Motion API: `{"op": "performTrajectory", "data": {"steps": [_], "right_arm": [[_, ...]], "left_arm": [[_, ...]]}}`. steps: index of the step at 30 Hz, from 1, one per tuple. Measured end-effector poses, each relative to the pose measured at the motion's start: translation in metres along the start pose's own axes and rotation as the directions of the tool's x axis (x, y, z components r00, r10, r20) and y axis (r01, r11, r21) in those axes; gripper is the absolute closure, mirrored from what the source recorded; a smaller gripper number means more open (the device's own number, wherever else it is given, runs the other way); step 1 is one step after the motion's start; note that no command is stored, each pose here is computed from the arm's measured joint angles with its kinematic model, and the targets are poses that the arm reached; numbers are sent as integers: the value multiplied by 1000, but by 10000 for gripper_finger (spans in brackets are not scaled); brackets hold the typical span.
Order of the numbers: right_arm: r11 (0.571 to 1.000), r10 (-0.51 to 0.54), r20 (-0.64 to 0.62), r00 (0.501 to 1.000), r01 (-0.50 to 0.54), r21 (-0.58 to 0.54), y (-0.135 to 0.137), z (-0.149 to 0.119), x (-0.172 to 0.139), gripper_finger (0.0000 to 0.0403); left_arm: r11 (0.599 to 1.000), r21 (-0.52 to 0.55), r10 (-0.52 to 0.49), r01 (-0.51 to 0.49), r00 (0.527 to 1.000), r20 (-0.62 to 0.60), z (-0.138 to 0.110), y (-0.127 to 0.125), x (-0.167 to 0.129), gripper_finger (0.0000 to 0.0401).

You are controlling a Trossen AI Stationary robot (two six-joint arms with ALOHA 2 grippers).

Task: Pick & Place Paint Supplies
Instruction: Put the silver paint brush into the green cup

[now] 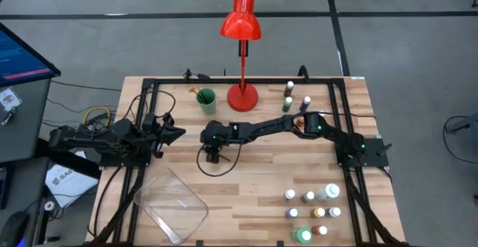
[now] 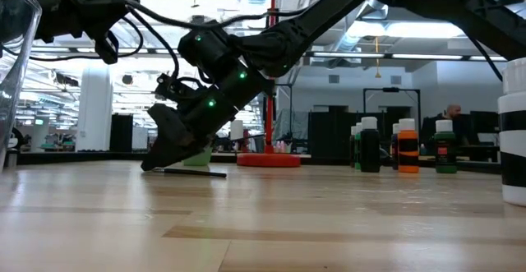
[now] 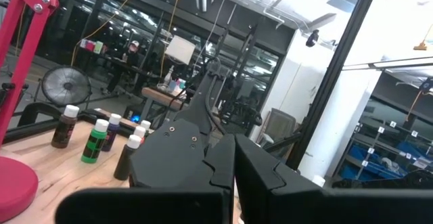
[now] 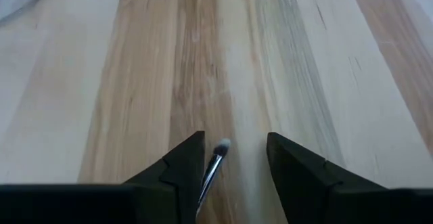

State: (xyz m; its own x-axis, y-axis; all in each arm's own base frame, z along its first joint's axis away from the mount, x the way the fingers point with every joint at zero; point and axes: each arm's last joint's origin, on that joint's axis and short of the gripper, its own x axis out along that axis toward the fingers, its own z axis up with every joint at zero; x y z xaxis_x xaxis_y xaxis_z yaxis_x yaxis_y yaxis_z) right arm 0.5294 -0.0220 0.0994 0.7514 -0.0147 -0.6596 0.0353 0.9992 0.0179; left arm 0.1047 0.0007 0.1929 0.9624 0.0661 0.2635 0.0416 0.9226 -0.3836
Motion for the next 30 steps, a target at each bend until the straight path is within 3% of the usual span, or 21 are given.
{"op": "performTrajectory", "data": {"steps": [8,17,30], "right_arm": [[999,-23,-12,1000,24,25,0,-2,0,270],[998,-33,-76,997,37,45,-1,-6,-2,394],[987,-9,-119,993,28,158,1,5,-23,402]], "left_arm": [[1000,0,0,0,1000,1,0,0,0,400],[1000,0,4,-4,1000,3,0,0,0,400],[1000,0,3,-3,1000,3,0,0,0,400]]}}
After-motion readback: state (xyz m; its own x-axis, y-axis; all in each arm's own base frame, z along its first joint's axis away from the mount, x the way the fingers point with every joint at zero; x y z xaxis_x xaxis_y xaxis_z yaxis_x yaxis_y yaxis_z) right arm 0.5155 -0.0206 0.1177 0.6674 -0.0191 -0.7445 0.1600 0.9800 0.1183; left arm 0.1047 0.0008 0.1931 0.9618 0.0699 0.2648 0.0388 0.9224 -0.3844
